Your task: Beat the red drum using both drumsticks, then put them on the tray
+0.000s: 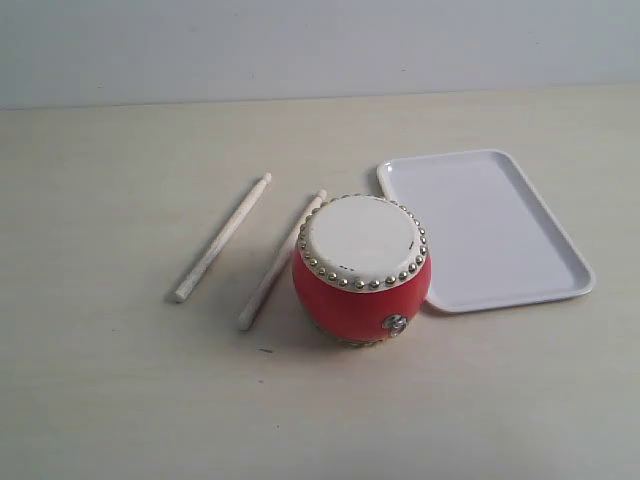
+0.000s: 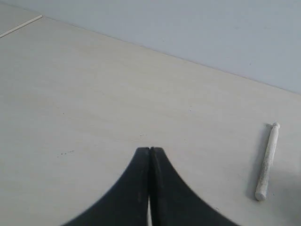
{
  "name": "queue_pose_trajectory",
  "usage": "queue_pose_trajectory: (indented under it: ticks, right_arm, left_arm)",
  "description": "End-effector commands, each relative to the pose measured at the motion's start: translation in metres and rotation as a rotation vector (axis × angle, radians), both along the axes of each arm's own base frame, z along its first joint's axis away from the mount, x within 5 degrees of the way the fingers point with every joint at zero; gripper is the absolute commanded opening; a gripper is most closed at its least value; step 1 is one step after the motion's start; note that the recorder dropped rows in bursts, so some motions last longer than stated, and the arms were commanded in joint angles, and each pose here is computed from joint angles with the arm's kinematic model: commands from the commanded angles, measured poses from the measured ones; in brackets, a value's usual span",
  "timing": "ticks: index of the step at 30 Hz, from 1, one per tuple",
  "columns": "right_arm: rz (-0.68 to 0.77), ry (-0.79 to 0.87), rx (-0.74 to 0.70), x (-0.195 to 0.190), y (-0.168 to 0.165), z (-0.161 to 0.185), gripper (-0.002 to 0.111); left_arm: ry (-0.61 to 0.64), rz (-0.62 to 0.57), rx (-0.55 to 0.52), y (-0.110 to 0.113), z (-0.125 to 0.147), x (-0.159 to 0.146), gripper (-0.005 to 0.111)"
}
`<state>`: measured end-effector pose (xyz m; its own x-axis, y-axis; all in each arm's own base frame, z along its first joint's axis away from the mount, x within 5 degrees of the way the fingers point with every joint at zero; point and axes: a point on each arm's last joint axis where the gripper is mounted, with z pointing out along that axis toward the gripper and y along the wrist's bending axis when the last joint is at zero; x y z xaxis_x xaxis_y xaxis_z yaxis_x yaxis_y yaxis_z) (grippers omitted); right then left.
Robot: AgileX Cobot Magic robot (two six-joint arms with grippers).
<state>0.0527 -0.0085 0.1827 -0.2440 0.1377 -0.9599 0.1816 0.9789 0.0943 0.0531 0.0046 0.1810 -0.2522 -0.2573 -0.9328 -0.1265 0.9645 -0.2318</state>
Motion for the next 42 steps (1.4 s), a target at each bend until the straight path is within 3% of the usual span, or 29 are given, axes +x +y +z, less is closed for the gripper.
queue_pose_trajectory:
  ticks: [1,12,16,22,30,42]
  right_arm:
    - [0.0,-0.008,-0.003,0.0,0.0,-0.001,0.0]
    - [0.0,-0.006,-0.003,0.0,0.0,-0.001,0.0]
    - [0.003,0.01,-0.125,0.0,-0.003,0.0,0.0]
    - [0.005,0.008,-0.112,0.0,-0.002,0.0,0.0]
    - [0.0,-0.263,-0.081,0.003,-0.001,0.023,0.0]
    - [0.004,-0.333,-0.092,0.003,0.0,0.029,0.0]
  left_arm:
    - [-0.008,0.0,0.001,0.0,0.0,0.0,0.0]
    - [-0.008,0.0,0.001,0.0,0.0,0.0,0.0]
    - [-0.008,0.0,0.001,0.0,0.0,0.0,0.0]
    - [-0.008,0.0,0.001,0.0,0.0,0.0,0.0]
    - [-0.008,0.0,0.001,0.0,0.0,0.0,0.0]
    - [-0.008,0.0,0.001,0.0,0.0,0.0,0.0]
